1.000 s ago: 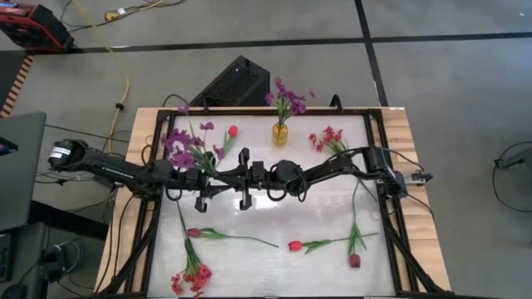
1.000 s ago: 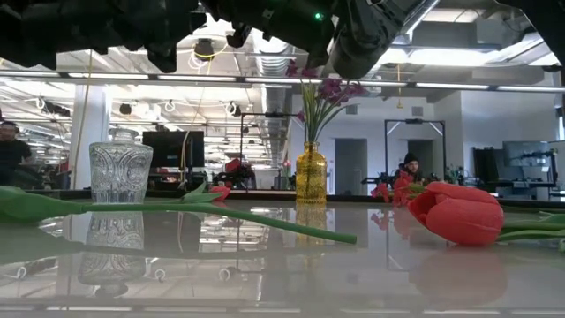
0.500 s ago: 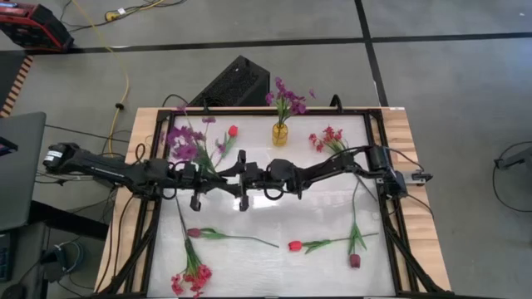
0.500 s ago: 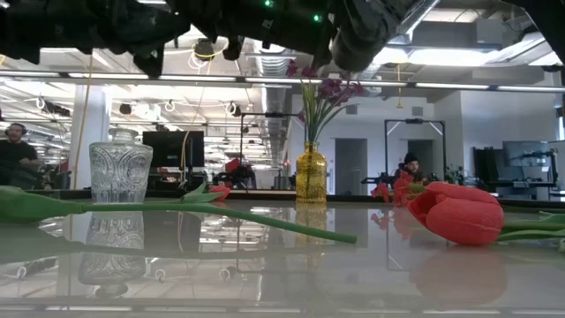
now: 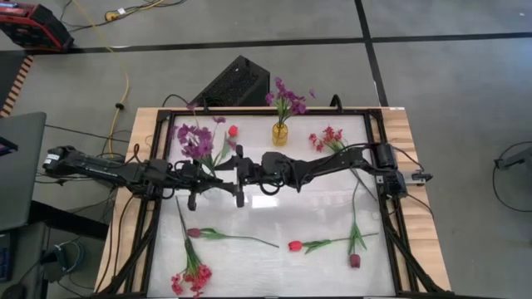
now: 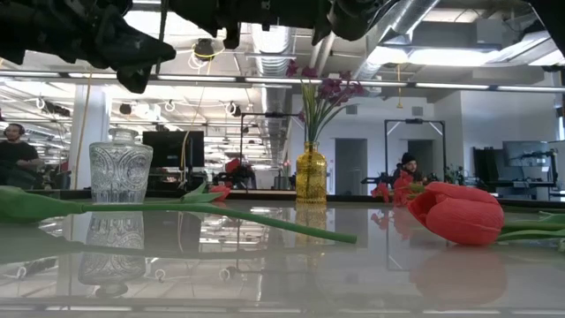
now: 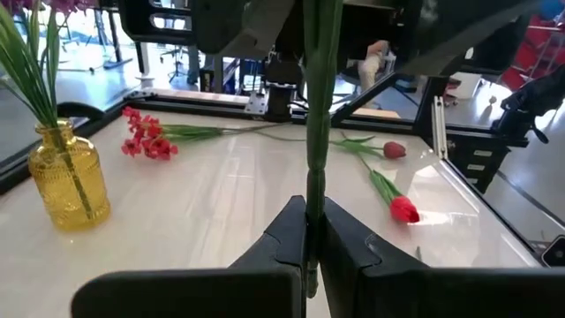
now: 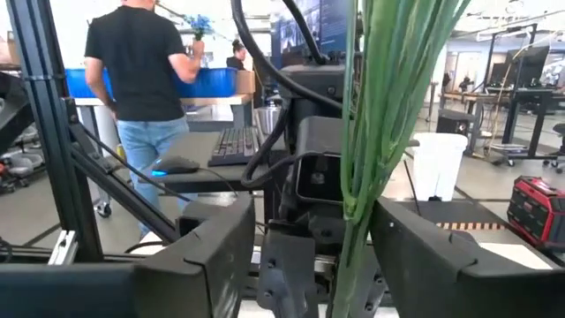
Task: Sort flowers into vase by color
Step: Put the violet flowers into the yellow vase
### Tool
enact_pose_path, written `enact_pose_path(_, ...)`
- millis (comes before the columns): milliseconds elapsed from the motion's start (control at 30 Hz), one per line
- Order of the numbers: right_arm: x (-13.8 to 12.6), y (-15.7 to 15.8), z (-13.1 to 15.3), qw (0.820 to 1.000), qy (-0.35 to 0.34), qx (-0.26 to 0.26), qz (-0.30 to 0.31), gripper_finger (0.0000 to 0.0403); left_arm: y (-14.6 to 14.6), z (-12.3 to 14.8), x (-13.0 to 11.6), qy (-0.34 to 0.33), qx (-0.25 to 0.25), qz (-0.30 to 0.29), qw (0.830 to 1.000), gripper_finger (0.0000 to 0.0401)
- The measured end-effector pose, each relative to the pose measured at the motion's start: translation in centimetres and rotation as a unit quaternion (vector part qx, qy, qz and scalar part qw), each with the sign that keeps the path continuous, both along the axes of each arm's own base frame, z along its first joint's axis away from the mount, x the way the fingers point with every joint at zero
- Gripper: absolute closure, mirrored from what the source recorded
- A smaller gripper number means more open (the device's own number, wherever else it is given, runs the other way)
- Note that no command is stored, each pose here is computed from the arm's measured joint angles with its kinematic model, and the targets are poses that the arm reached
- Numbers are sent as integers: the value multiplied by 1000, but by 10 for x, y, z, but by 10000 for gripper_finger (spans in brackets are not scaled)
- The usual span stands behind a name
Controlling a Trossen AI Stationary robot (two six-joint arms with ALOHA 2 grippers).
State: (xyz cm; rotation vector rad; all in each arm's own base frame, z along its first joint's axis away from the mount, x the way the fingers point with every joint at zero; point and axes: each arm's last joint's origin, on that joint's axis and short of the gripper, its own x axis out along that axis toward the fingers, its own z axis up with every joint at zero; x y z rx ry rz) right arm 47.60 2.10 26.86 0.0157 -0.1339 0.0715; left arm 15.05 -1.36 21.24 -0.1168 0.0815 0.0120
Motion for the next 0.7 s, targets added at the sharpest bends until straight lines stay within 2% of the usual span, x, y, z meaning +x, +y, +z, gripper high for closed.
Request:
enact_pose_path(133,0,-2,0,1000,2,1,-3,209,0,0,0,1,0,0,1000,401)
enact_pose_path(400,1,-12,-2,1000,12,7,-15,375,0,-1,0,6,9,-1,1000,391)
enact_pose_path(567,1,-10,-3,1000,20,6,-12,374,-1,-2,0,9,18,-13,1000,325)
enact_pose_path(700,-10,-7,5,998,56,-7,-6,373,2,-1,-2,10,17,23,1000,261)
